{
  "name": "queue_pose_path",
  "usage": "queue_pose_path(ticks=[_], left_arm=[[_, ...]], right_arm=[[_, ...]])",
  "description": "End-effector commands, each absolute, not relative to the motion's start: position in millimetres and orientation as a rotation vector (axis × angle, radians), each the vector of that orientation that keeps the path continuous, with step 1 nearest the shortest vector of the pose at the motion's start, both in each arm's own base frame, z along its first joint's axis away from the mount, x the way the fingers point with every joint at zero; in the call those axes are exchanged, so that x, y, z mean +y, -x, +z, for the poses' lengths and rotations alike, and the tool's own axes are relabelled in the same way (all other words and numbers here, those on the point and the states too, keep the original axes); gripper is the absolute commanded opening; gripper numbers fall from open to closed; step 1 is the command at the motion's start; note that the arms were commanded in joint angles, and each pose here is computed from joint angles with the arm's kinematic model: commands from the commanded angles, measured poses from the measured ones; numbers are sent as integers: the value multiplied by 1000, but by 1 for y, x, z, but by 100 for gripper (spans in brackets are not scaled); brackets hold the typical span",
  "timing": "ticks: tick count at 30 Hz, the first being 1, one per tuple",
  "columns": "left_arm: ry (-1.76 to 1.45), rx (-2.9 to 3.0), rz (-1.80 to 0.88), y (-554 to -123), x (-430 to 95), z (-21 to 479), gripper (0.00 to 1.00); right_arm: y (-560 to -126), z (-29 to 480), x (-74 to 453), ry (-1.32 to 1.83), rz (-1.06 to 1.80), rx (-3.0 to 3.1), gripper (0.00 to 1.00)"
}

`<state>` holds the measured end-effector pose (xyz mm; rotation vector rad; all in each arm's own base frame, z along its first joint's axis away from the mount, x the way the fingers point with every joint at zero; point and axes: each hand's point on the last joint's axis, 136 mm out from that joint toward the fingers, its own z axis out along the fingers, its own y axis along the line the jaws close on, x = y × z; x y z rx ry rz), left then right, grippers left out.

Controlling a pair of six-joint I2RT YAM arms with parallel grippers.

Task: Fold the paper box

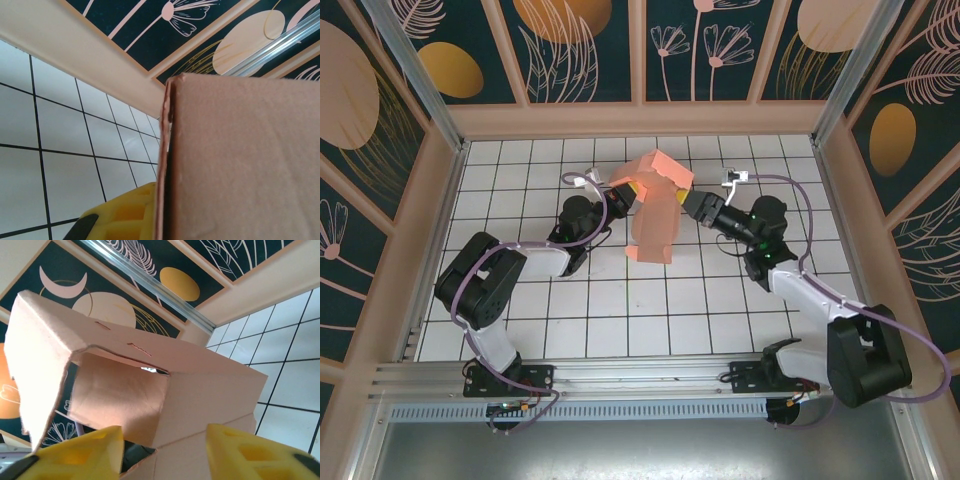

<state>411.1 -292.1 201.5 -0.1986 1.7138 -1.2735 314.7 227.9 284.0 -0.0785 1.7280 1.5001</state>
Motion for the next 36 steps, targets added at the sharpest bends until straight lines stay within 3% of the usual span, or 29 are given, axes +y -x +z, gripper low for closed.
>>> queue_pose_path(ticks=[1, 8, 11, 12, 17, 19, 20, 21, 22, 23, 26, 27, 28, 29, 31, 33, 36], left_arm=[[167, 1657, -1266, -411, -290, 214, 0], [173, 1675, -1156, -412, -278, 206, 0], [168, 1680, -1127, -412, -275, 205, 0], [165, 1681, -1120, -412, -275, 206, 0], [157, 1680, -1102, -413, -274, 208, 0], [153, 1680, -1097, -414, -274, 208, 0], [152, 1682, -1094, -414, -275, 207, 0], [153, 1685, -1093, -414, -275, 207, 0], [153, 1685, -1092, -414, -275, 206, 0], [153, 1685, -1092, -415, -274, 206, 0], [170, 1686, -1083, -415, -272, 204, 0], [188, 1688, -1071, -416, -269, 203, 0], [214, 1694, -1055, -418, -265, 201, 0], [235, 1706, -1035, -419, -262, 197, 0], [273, 1729, -990, -422, -256, 189, 0], [292, 1735, -959, -425, -252, 185, 0], [296, 1735, -911, -428, -247, 184, 0]], right_arm=[[-323, 295, 232, 86, 1484, 1715, 37], [-341, 265, 227, -28, 1360, 1888, 23], [-344, 258, 223, -59, 1312, 1928, 9], [-345, 257, 222, -65, 1298, 1938, 0], [-347, 253, 218, -86, 1233, 1967, 0], [-346, 256, 219, -67, 1220, 1957, 30], [-346, 258, 219, -59, 1224, 1954, 36], [-346, 259, 220, -55, 1227, 1950, 34], [-346, 259, 221, -48, 1230, 1947, 8], [-346, 259, 220, -49, 1227, 1948, 0], [-346, 263, 218, -21, 1186, 1946, 0], [-346, 265, 214, -23, 1147, 1934, 8], [-346, 271, 209, -16, 1111, 1909, 28], [-344, 276, 205, -5, 1084, 1884, 41], [-339, 289, 197, 16, 1033, 1831, 60], [-334, 301, 189, 26, 986, 1785, 69], [-329, 315, 181, 23, 908, 1755, 70]])
